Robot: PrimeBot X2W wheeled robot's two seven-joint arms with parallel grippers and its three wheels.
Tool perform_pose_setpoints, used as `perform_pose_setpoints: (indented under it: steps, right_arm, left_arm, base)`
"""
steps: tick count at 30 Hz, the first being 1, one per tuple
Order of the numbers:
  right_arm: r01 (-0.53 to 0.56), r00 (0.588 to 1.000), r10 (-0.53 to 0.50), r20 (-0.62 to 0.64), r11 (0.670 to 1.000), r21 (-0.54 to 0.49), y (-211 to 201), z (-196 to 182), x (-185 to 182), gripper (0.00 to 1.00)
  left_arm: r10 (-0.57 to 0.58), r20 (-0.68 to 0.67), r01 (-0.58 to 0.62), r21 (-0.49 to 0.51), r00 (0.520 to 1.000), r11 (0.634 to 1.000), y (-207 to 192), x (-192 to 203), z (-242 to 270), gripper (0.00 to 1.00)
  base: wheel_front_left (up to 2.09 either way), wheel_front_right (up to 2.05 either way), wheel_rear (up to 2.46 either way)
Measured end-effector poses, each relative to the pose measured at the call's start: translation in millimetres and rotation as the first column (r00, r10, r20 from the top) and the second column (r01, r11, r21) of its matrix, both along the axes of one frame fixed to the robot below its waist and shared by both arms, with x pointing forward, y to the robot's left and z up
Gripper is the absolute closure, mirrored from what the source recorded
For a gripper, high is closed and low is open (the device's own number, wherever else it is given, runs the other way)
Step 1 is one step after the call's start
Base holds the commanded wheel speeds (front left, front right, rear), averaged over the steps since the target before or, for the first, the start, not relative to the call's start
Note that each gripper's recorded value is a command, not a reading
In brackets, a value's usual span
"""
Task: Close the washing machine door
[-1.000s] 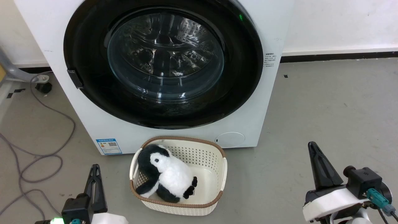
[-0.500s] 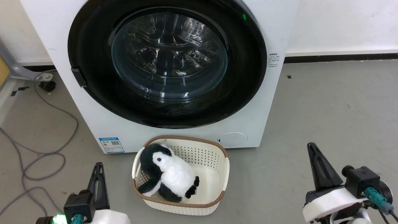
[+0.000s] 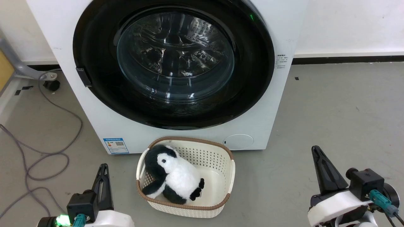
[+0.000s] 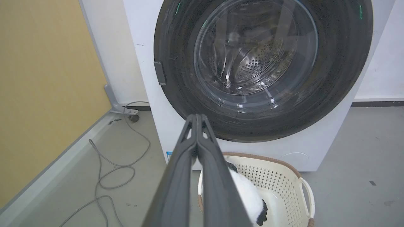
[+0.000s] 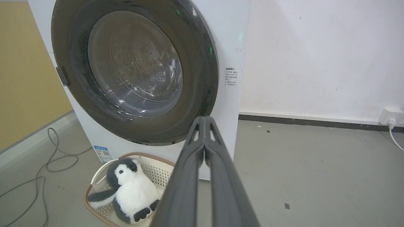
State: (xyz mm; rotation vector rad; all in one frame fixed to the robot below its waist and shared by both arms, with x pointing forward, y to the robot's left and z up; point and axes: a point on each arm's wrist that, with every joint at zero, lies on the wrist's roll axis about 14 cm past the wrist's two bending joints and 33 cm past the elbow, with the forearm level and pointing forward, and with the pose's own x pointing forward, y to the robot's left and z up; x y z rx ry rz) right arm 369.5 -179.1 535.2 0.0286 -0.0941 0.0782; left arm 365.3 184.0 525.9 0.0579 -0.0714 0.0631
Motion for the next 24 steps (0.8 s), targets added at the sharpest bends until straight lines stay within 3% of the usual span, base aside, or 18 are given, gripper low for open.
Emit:
perform_pose_setpoints:
  steps: [24]
  right_arm:
    - [-0.022,0.999,0.022,-0.027,0.999,-0.029,7.5,-0.6,2.7,1.0]
  left_arm:
    - [-0.017,-0.03,0.017,-0.005,0.999,1.0,-0.7,1.6,-0.7,1.0]
  base:
    - [0.0,0.0,0.0]
